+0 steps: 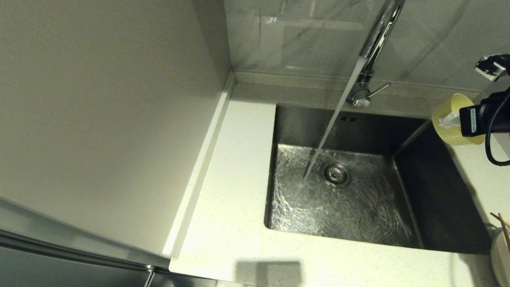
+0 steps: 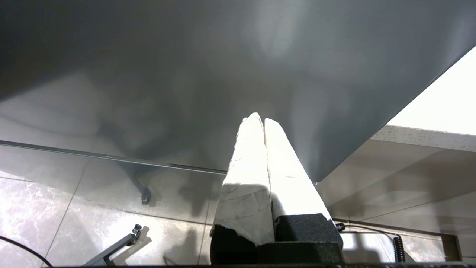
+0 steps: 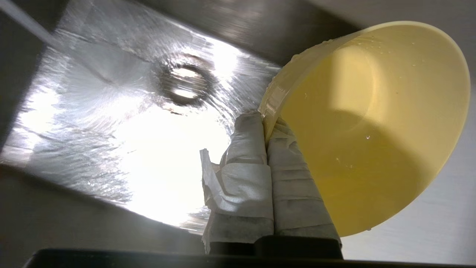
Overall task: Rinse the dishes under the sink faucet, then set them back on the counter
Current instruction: Place the bowl on the table
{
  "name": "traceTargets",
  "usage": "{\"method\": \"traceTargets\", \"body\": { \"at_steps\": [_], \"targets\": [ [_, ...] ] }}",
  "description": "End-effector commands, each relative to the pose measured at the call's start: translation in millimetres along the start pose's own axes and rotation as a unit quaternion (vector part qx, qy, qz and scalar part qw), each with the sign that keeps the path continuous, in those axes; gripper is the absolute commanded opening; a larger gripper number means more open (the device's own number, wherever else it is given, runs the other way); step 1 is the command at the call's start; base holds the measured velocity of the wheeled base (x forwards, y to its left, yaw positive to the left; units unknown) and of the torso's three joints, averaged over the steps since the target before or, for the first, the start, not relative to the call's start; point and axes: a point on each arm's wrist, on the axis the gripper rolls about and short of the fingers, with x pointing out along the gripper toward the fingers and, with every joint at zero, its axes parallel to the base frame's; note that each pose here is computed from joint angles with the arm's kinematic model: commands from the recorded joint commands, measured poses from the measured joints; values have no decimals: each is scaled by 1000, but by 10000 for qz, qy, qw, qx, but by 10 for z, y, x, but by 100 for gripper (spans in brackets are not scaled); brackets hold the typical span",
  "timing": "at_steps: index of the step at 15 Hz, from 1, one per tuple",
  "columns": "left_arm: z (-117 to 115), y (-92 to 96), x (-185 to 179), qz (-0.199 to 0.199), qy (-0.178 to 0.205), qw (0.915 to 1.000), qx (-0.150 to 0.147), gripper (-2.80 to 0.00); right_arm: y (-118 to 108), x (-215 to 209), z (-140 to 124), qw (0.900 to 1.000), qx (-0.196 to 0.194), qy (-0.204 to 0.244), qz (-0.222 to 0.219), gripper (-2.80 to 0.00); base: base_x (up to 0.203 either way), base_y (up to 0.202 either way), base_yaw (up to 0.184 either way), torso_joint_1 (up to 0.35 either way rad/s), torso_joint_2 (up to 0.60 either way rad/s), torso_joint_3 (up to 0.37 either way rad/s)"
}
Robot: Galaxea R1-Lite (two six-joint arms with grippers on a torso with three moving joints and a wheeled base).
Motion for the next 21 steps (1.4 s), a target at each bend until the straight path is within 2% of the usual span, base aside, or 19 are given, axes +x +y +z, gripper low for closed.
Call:
{"method": "traceTargets", "body": {
  "at_steps": [1, 3, 4, 6, 11, 21],
  "targets": [
    [0, 0, -1, 2, -9, 10000, -3, -280, -21, -9, -4, 9975, -514, 155, -467, -280, 0, 0, 0, 0, 0, 0],
    [0, 0, -1, 2, -9, 10000, -3, -280, -45, 1, -39, 9896, -839, 480, -1070, -280, 0, 0, 0, 0, 0, 0],
    [0, 0, -1, 2, -9, 10000, -3, -280, -51, 30, -79, 9861, -912, 654, -1226, -280, 0, 0, 0, 0, 0, 0],
    [0, 0, -1, 2, -9, 10000, -3, -280, -97, 126, -150, 9842, -882, 855, -1279, -280, 0, 0, 0, 0, 0, 0],
    [0, 0, -1, 2, -9, 10000, -3, -280, -268, 496, -377, 9679, -846, 1580, -1762, -280, 0, 0, 0, 0, 0, 0],
    [0, 0, -1, 2, -9, 10000, -3, -280, -711, 870, -444, 9526, -634, 1825, -2349, -280, 0, 0, 0, 0, 0, 0]
  ]
}}
